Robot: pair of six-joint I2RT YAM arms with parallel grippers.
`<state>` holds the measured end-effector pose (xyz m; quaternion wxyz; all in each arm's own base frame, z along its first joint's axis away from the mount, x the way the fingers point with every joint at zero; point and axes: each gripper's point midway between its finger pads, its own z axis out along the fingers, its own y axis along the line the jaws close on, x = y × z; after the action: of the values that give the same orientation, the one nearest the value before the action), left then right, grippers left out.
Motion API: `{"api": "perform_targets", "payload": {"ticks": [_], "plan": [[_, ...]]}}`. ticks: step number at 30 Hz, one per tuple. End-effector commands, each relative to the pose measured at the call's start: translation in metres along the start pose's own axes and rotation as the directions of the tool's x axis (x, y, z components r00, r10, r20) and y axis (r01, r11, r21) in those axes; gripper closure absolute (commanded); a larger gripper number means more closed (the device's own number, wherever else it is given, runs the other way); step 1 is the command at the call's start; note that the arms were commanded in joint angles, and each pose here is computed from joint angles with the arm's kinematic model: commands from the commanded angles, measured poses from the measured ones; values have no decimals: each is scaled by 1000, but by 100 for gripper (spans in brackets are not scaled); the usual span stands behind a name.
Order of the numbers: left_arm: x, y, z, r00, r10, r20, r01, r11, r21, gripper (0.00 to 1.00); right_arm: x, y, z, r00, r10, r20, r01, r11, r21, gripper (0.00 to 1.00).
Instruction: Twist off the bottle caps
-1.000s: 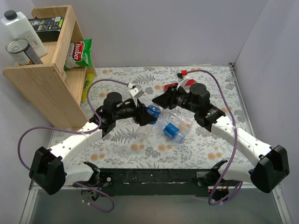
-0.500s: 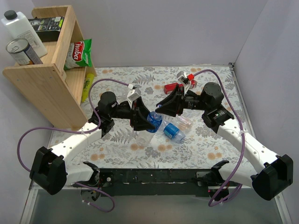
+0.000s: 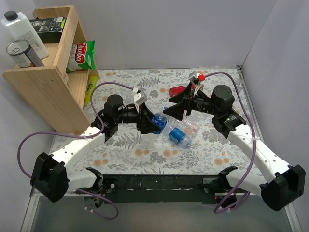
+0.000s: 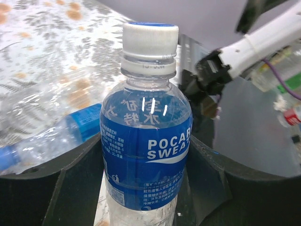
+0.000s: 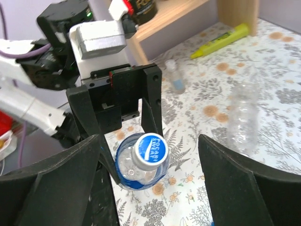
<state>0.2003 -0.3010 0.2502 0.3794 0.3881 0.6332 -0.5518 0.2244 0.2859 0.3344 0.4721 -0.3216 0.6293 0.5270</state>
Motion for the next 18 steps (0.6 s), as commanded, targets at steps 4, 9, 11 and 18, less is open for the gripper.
{"api": "perform_targets", "payload": {"ticks": [4,9,11,18], "plan": [[-23,49,-12,994,91,53,-64,921,-385,97,-29,-32,-15,989,62,132,-101,942,319,13],[-20,80,-24,997,53,60,-10,829,-559,98,-18,-33,0,979,138,152,-187,905,382,25],[-19,80,-23,997,49,59,-8,833,-554,98,-10,-30,13,980,148,133,-189,902,388,30],[-15,79,-19,998,51,45,-18,834,-551,98,-4,-38,32,969,192,154,-240,874,423,36]]}}
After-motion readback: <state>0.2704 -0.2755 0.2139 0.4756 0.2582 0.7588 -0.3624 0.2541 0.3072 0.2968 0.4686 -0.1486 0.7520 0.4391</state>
